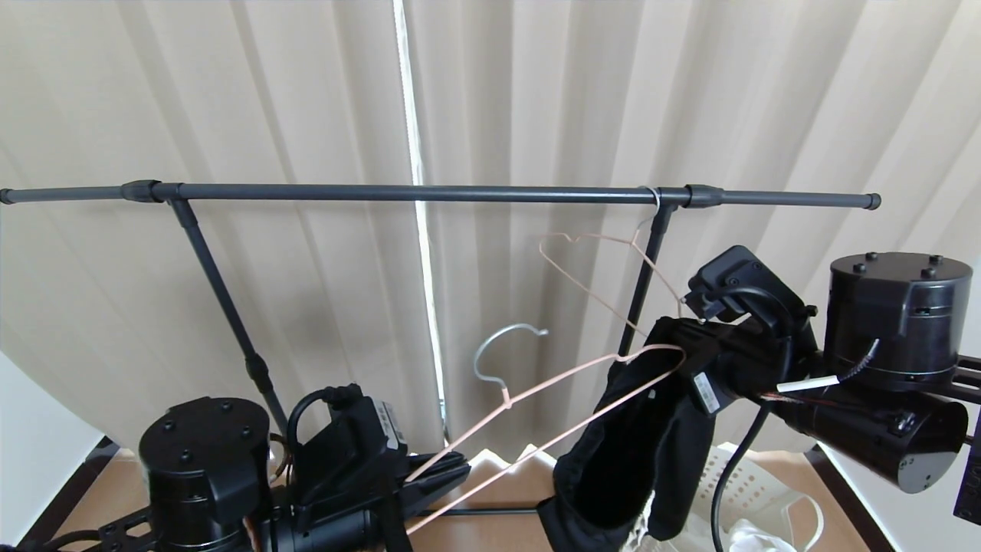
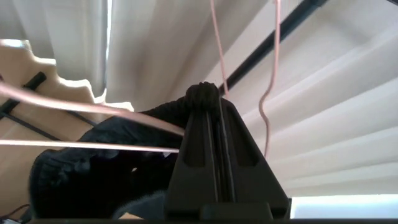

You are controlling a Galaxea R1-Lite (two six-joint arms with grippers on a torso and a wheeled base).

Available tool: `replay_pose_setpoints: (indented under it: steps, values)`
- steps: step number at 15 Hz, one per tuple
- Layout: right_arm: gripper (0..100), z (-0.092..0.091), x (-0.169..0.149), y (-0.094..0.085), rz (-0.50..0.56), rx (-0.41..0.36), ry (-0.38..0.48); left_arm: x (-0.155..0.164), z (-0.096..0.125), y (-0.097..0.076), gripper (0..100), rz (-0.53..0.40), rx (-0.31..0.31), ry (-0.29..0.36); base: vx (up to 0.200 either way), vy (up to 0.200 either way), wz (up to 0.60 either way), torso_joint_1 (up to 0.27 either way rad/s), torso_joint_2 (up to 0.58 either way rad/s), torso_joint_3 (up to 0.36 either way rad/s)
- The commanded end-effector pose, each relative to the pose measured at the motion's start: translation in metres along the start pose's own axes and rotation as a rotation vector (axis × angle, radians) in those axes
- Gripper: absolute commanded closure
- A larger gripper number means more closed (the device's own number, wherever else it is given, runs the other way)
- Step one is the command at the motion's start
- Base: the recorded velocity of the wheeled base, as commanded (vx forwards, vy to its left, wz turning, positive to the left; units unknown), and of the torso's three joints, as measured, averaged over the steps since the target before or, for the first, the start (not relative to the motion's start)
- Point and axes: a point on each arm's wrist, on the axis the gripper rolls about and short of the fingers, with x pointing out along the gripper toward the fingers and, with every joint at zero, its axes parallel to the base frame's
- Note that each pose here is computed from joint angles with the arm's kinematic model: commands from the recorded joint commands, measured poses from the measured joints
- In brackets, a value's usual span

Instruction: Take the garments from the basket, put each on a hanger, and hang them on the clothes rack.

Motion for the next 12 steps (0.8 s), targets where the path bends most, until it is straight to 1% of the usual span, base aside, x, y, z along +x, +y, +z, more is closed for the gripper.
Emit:
replay_pose_setpoints:
  steps: [1,2,4,5,6,9,11,12]
  values:
    - [100,0.004,-0.005,0.009,0.033,-0.001,-0.022,0.013,-0.002,0.003,100,-0.004,-0.008,0.009,0.0,0.0,0.0,0.0,0.0,0.0]
    - [100,0.006,-0.008,0.012,0.046,-0.002,-0.03,0.013,-0.002,0.003,100,-0.006,-0.012,0.009,0.0,0.0,0.0,0.0,0.0,0.0]
    - [100,0.014,-0.016,0.023,0.087,0.03,-0.063,0.016,-0.002,0.003,100,-0.006,-0.018,0.012,0.0,0.0,0.0,0.0,0.0,0.0]
    - [100,0.014,-0.016,0.023,0.088,0.032,-0.062,0.016,-0.003,0.003,100,-0.007,-0.018,0.013,0.0,0.0,0.0,0.0,0.0,0.0]
    - [100,0.021,-0.02,0.03,0.097,0.06,-0.082,0.018,-0.002,0.004,100,-0.004,-0.015,0.002,0.0,0.0,0.0,0.0,0.0,0.0]
    - [100,0.023,-0.025,0.036,0.114,0.059,-0.098,0.022,-0.004,0.004,100,-0.001,-0.011,-0.014,0.0,0.0,0.0,0.0,0.0,0.0]
    - [100,0.028,-0.029,0.039,0.134,0.089,-0.115,0.024,-0.005,0.001,100,-0.013,-0.007,-0.02,0.0,0.0,0.0,0.0,0.0,0.0]
    - [100,0.031,-0.031,0.044,0.153,0.109,-0.122,0.024,-0.004,0.0,100,-0.017,-0.014,-0.023,0.0,0.0,0.0,0.0,0.0,0.0]
